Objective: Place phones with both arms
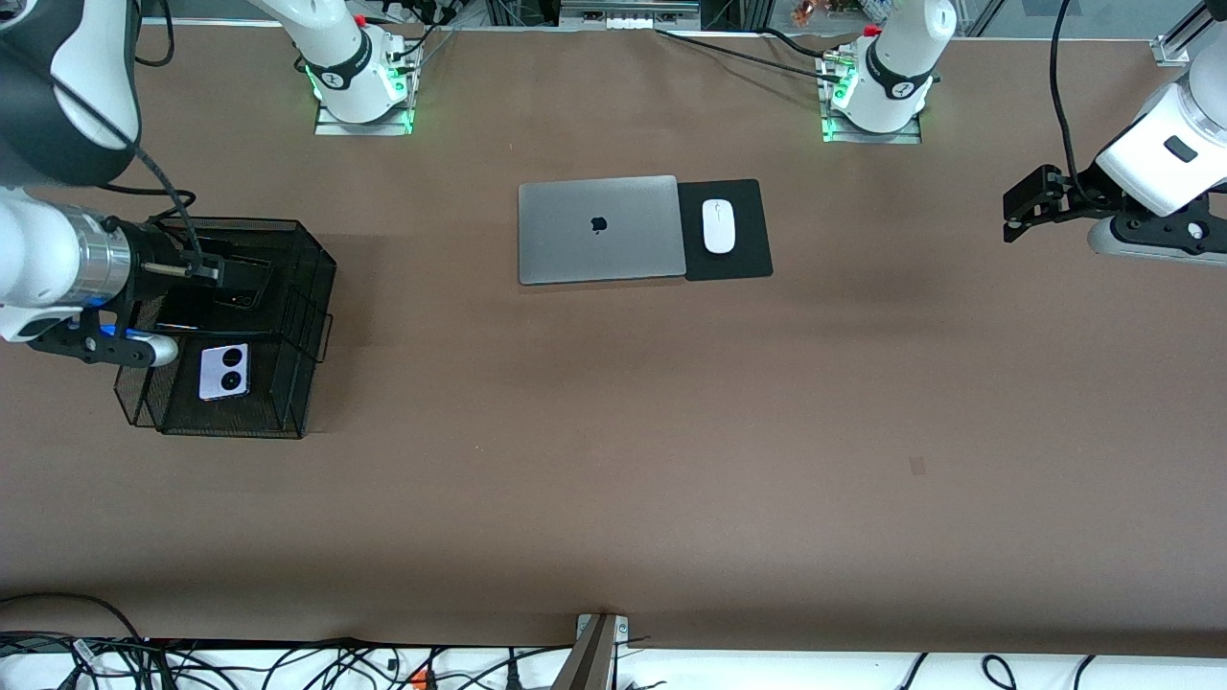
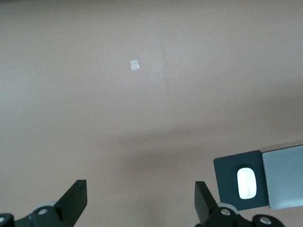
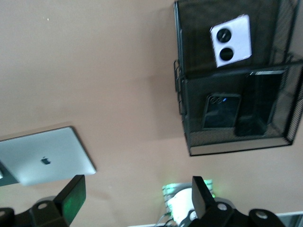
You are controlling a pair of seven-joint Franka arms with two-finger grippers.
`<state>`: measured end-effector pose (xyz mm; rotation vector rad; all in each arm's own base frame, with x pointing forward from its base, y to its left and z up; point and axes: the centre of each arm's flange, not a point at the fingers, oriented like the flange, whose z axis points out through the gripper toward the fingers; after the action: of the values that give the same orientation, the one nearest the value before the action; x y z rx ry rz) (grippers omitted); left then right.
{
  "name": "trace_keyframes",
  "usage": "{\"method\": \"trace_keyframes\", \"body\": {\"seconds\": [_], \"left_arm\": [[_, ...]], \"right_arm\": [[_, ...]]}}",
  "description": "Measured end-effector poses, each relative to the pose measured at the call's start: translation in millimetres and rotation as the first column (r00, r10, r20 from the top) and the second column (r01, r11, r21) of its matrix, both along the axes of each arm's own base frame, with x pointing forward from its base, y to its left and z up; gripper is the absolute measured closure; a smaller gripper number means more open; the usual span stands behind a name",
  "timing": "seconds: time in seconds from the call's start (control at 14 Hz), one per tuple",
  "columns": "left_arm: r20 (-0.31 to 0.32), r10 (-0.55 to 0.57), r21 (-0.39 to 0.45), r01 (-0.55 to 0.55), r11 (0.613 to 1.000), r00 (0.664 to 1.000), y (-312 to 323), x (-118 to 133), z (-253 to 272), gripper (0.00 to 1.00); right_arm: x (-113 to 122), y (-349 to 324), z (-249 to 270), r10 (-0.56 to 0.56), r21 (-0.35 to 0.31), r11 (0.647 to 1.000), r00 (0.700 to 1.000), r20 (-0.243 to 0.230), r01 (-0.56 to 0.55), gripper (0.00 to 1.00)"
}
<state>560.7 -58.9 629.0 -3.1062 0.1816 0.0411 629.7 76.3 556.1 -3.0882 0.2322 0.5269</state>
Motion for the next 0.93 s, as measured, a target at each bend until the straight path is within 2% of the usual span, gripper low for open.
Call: {"method": "trace_keyframes", "body": {"seconds": [0.29,0.5,0.72,0.79,0.93], "left_arm": [[0.000,0.002,0.000,-0.002,1.000,1.000,1.4,0.1,0.0,0.00],[0.000,0.003,0.000,-0.003,1.000,1.000,1.7,0.2,0.1,0.00],[0.000,0.003,0.000,-0.003,1.000,1.000,1.7,0.2,0.1,0.00],[0.000,0.003,0.000,-0.003,1.000,1.000,1.7,0.2,0.1,0.00],[0.000,0.003,0.000,-0.003,1.000,1.000,1.6,0.2,0.1,0.00]], "right_arm": [[0.4,-27.1,2.2,-0.003,0.018,1.000,0.995,0.097,0.001,0.02],[-7.4,-39.0,-16.4,0.038,0.007,0.999,0.974,0.225,-0.041,0.01],[-28.7,-34.3,-31.1,0.059,-0.006,0.998,0.942,0.331,-0.060,0.01],[-36.0,-36.2,-35.7,0.068,-0.011,0.998,0.935,0.348,-0.068,0.00],[-47.1,-48.5,-43.0,0.078,-0.015,0.997,0.934,0.349,-0.078,0.00]]}}
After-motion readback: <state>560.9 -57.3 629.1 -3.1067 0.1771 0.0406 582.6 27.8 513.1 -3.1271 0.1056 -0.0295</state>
